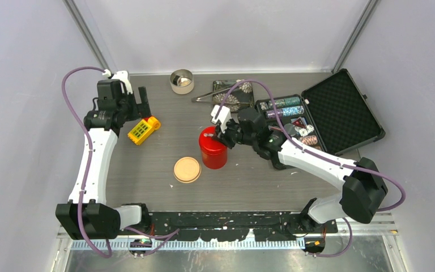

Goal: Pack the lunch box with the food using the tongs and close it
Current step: Close the box lid on the packing box, then move the packing box to the center of the board.

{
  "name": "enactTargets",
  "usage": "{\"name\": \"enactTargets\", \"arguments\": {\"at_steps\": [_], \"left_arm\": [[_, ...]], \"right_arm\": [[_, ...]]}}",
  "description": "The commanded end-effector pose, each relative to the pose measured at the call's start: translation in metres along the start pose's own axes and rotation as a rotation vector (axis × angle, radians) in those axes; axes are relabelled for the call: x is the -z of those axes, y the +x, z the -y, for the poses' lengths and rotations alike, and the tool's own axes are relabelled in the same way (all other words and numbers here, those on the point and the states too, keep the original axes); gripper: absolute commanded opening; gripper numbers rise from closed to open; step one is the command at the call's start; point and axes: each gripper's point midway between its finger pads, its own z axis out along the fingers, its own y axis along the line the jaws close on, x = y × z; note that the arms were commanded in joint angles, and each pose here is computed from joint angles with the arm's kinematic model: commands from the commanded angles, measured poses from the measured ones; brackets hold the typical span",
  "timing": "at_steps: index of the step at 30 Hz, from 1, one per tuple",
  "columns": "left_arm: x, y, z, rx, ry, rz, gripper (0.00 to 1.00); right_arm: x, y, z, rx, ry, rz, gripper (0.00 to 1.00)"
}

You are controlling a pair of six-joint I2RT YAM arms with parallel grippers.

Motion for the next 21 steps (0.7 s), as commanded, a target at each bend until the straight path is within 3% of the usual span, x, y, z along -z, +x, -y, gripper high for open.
{"name": "enactTargets", "arguments": {"at_steps": [1,21], "left_arm": [[0.001,-0.004,0.002,0.008,0.013,0.014,1.0],[-0.007,0.016,0.006,-0.096,0.069,-0.051,1.0]], "right_arm": [[-0.002,0.002,-0.001,0.01,0.004,0.006,0.01],[0.025,0.033,0.048,0.008,0.092,-0.124,0.0]]}}
